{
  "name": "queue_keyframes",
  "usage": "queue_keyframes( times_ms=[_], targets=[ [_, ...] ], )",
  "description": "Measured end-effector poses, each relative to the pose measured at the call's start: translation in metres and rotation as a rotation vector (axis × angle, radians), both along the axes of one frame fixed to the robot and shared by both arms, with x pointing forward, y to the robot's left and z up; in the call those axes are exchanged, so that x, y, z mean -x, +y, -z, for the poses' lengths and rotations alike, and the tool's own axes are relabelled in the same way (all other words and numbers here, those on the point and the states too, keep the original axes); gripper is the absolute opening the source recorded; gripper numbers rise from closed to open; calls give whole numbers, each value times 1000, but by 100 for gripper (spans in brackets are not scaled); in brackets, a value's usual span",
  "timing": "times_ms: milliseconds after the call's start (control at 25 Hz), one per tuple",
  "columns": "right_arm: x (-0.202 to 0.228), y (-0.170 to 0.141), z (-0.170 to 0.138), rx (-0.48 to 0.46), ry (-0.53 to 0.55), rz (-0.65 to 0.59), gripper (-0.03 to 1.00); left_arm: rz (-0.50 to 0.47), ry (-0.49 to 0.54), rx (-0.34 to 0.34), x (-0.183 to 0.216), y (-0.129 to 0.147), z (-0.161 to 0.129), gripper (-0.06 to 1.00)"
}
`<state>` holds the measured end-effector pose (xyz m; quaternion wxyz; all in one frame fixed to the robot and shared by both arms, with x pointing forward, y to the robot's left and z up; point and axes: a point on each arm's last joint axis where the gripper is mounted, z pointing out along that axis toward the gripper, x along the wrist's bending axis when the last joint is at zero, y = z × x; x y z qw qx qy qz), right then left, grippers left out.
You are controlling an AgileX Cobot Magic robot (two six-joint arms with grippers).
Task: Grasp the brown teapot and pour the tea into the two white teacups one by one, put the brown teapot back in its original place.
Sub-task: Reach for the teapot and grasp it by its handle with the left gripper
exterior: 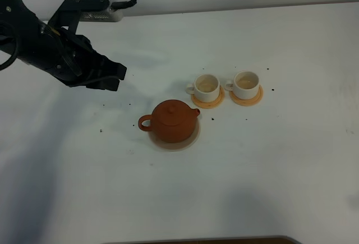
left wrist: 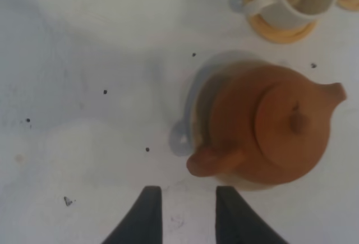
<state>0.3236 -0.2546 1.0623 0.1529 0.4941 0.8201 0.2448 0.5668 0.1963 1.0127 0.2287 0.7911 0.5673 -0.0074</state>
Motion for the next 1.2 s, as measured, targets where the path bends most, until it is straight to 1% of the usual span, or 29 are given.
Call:
queue_keyframes(
  times_ms=[240,560,960,1080,1200],
  targets=[
    [32,-9,9,-71,-76,-89,24,-2,26,-4,-2,0,7,28],
    [51,-15,14,-107,-103,-125,24,2,39,-5,0,0,7,28],
    [52,-16,15,-108,-104,-123,24,4,41,-5,0,0,7,28],
    [51,-17,14,-111,-106,-85,24,4,42,-5,0,-1,7,28],
    [51,-20,14,-111,-122,-9,24,4,42,-6,0,0,7,28]
  ],
)
